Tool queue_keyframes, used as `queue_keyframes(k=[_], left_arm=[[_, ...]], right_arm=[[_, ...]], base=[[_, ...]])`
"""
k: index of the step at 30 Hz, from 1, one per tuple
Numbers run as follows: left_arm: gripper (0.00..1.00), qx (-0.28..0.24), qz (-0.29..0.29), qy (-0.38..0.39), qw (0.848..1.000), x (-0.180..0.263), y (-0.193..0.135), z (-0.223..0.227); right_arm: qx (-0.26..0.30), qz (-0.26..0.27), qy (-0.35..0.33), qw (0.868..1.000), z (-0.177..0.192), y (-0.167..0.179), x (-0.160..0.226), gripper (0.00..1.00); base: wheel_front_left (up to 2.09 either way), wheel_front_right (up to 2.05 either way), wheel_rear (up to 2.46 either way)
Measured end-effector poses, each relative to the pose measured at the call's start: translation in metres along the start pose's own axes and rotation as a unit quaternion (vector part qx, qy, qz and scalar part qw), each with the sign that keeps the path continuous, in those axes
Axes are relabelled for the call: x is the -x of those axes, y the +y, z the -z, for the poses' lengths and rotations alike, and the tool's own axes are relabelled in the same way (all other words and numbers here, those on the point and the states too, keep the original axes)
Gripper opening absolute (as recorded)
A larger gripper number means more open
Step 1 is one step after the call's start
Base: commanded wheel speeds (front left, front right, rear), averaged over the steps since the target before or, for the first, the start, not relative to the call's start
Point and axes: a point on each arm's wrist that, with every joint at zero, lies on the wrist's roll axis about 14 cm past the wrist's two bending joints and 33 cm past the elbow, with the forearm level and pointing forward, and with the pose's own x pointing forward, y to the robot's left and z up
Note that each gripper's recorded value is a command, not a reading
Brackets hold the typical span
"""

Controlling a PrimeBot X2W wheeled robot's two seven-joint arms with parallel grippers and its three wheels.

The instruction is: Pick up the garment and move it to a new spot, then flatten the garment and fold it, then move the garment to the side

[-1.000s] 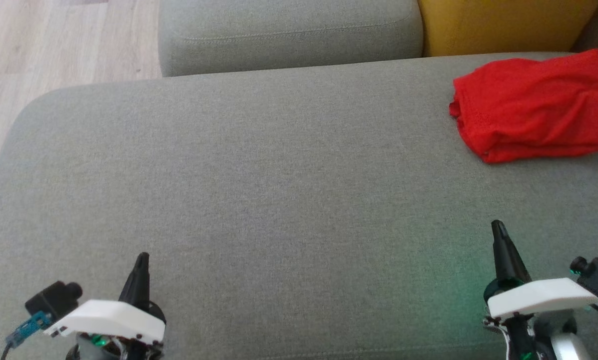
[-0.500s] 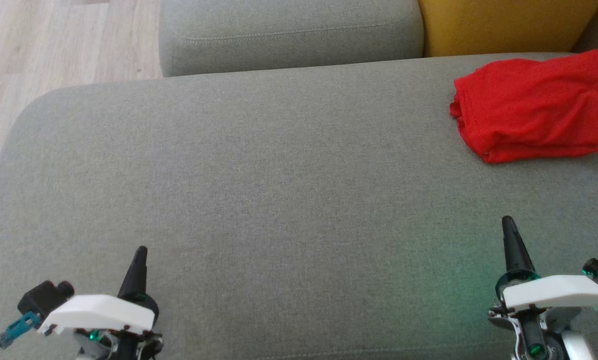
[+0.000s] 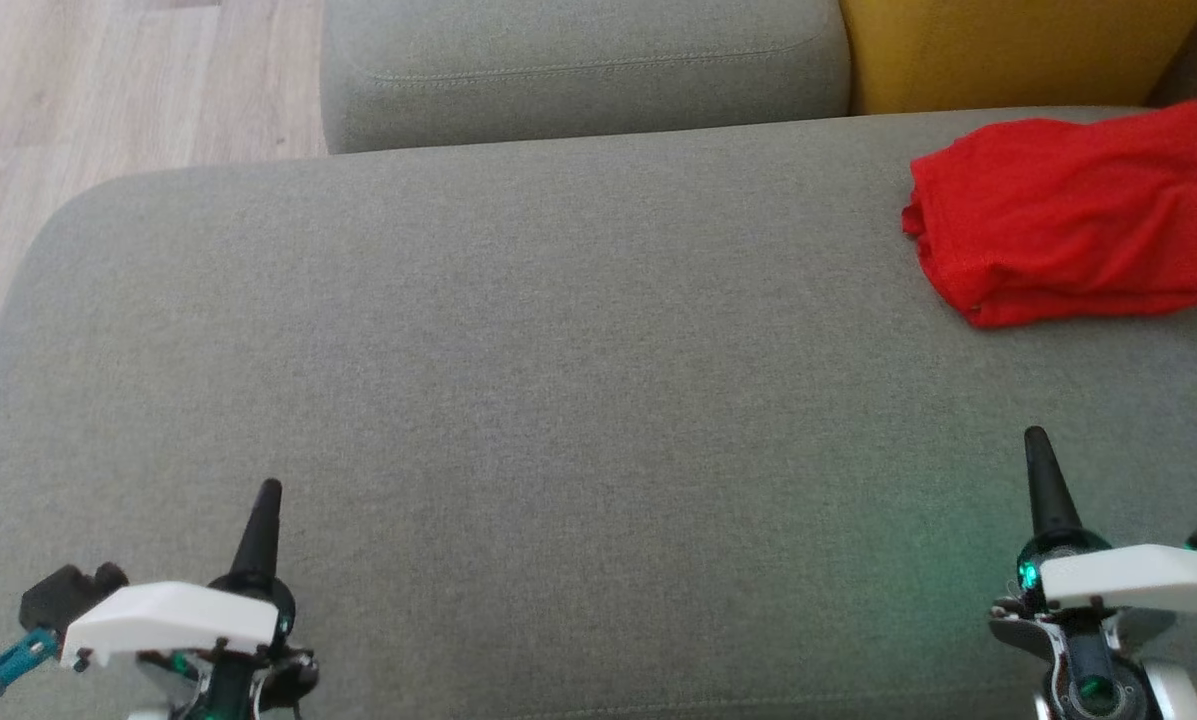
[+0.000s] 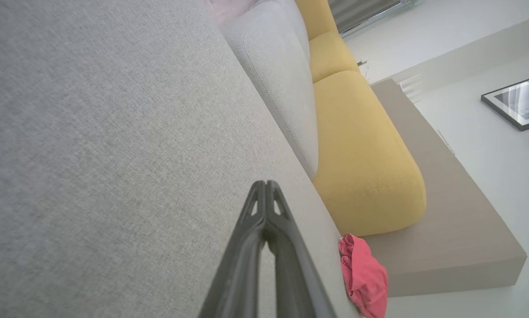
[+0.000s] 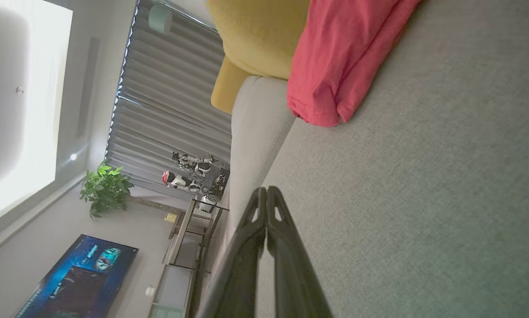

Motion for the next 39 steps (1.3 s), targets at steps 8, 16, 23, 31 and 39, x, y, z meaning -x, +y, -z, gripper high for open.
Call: queue_keyframes(k=[8,16,23,31,39], left_arm=[[0.00,0.052,0.009,-0.005,0.999,-0.003,-0.004,-0.005],[0.00,0.102,0.018,-0.009,0.995,-0.004,-0.005,-0.009],[0.00,0.154,0.030,-0.015,0.987,-0.006,-0.009,-0.014],[0.00,0.200,0.047,-0.025,0.978,-0.007,-0.013,-0.022],[0.00,0.249,0.067,-0.034,0.966,-0.009,-0.020,-0.029]], right_arm=[[-0.048,0.004,-0.005,0.999,-0.002,-0.003,0.000,0.00],[-0.097,0.003,-0.014,0.995,-0.007,-0.004,-0.001,0.00],[-0.143,-0.001,-0.025,0.989,-0.013,-0.003,-0.003,0.00],[-0.191,0.000,-0.031,0.981,-0.016,-0.006,-0.003,0.00],[-0.235,-0.011,-0.043,0.971,-0.024,-0.002,-0.007,0.00]], base=[[0.00,0.00,0.00],[0.00,0.00,0.00],[0.00,0.00,0.00],[0.00,0.00,0.00],[0.00,0.00,0.00]])
